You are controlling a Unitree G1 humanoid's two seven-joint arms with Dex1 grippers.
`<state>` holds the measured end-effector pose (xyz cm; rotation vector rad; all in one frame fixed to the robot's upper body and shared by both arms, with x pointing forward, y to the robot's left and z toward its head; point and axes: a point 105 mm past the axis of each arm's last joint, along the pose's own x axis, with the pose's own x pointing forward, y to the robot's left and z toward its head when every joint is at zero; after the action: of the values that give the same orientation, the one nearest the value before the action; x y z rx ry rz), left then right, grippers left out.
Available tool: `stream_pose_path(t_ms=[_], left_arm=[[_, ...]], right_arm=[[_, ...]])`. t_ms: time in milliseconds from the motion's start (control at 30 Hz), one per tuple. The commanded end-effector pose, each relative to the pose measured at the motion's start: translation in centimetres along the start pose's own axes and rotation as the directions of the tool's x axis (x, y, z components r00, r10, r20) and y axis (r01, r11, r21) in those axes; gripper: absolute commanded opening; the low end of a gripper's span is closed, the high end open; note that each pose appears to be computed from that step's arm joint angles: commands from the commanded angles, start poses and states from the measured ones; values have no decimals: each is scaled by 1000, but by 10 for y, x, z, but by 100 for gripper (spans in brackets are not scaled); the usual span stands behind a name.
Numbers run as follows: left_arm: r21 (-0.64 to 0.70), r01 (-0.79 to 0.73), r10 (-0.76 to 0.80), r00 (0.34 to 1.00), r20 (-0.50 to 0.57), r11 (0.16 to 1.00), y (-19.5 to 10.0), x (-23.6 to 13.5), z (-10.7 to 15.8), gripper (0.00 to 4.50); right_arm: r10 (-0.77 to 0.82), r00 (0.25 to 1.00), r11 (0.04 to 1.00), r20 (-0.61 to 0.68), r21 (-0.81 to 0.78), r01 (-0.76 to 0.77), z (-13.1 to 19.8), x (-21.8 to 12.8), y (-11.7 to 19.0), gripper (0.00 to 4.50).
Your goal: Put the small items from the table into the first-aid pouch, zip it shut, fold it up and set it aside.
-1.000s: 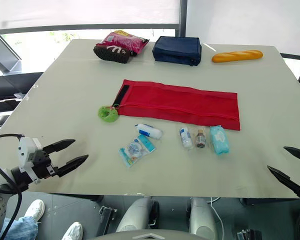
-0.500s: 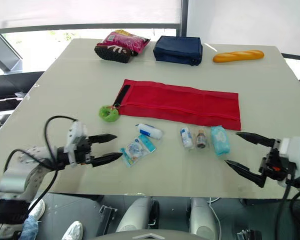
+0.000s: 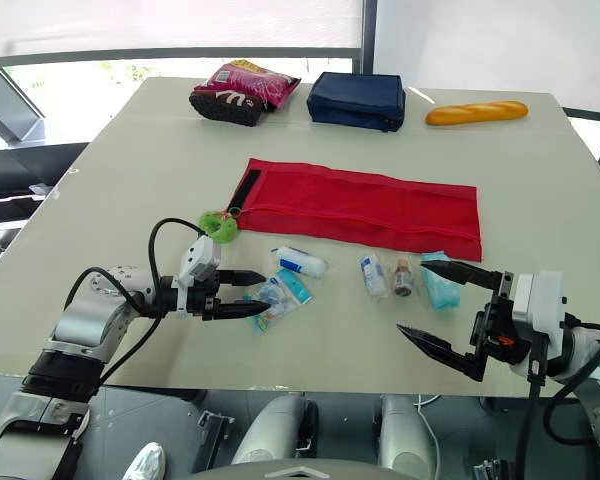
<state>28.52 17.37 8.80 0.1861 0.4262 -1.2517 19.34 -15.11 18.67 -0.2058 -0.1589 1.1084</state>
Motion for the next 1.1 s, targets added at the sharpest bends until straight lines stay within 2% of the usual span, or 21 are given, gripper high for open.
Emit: stream_pose_path(t_ms=[33,167,367,467,533,700,800,900,1100], left_arm=[[-13,64,-64,998,-3,998,-10,0,-3,176],[-33,64,-63,997,37,997,-12,-6,2,3],[-63,30,-22,992,123,998,-14,-14,17,3],[-65,-30,43,979,199,997,-11,-15,35,3],[-73,-105,121,953,278,992,-4,-13,56,3],[-154,-242,285,871,400,958,9,-1,98,3],[-186,-298,350,815,462,936,6,9,122,3],[-244,-314,396,775,493,917,3,19,134,3],[-258,-284,381,763,523,923,-14,36,144,3]], right_arm=[[15,1000,999,23,-29,-14,9,5,4,450],[16,999,999,32,-28,-16,10,9,4,450],[14,999,1000,52,-4,-13,12,18,4,450],[-36,998,999,51,31,34,11,26,-1,450],[-63,997,995,55,78,59,11,36,-1,450],[-121,992,980,22,159,116,7,59,-4,450],[-167,986,958,14,240,159,6,81,-11,450],[-184,983,933,-10,311,178,4,101,-16,450],[-229,972,892,-53,390,231,-1,130,-26,450]])
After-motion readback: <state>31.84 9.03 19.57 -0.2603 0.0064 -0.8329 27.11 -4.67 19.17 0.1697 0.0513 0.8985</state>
